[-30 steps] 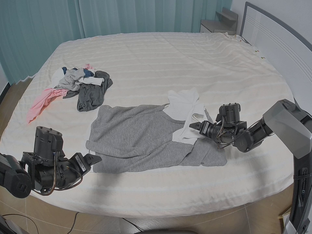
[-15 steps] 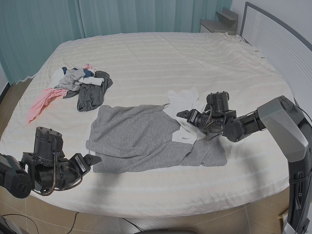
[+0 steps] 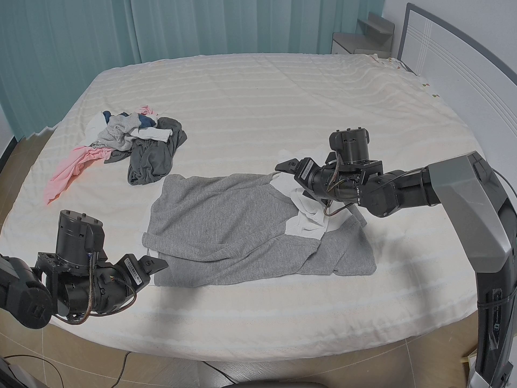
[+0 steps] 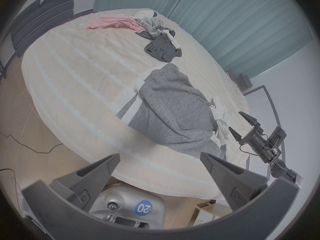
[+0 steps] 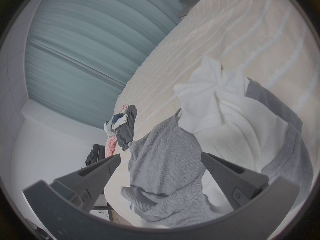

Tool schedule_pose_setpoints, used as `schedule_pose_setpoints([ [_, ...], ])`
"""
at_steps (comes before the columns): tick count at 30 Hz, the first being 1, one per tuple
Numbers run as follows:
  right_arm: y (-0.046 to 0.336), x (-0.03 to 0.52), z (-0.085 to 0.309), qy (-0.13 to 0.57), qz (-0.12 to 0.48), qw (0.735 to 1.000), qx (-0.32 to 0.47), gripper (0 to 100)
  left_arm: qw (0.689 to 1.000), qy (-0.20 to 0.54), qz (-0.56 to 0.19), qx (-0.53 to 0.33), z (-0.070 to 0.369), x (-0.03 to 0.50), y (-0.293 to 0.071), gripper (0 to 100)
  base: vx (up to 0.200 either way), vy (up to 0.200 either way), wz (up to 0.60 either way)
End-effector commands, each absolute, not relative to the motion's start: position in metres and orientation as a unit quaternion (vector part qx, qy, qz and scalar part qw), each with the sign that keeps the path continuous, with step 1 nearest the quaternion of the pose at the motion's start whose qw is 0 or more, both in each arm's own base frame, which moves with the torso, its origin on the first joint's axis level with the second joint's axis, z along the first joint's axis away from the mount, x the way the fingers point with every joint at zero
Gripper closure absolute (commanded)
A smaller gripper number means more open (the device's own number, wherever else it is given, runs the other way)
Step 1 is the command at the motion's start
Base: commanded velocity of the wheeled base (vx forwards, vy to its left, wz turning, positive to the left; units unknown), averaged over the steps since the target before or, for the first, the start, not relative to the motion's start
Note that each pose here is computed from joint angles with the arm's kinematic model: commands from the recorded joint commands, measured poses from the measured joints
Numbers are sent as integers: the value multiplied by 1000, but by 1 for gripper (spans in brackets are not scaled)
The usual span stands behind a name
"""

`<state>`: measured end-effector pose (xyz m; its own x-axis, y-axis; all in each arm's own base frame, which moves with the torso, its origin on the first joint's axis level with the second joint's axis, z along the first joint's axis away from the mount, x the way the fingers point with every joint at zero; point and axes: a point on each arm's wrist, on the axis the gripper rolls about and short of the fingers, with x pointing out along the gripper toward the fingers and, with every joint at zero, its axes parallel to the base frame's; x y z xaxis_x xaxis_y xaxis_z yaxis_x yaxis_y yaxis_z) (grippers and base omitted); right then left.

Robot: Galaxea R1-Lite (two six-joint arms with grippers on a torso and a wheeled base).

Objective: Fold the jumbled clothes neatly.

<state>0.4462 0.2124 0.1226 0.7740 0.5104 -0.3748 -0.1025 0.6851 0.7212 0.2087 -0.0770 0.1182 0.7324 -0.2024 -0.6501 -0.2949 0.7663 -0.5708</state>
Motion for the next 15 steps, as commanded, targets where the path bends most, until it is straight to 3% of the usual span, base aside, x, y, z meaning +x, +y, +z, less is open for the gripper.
schedule_pose_setpoints([
  [1, 185, 451, 134, 270, 150, 881, 357, 0, 866, 365, 27, -339, 118, 212, -78, 0, 0, 0, 0],
  [8, 128, 464, 120, 269, 112, 906, 306, 0, 866, 366, 26, -339, 118, 211, -78, 0, 0, 0, 0],
  [15, 121, 458, 76, 331, 129, 893, 275, 0, 866, 367, 25, -338, 117, 211, -79, 0, 0, 0, 0],
])
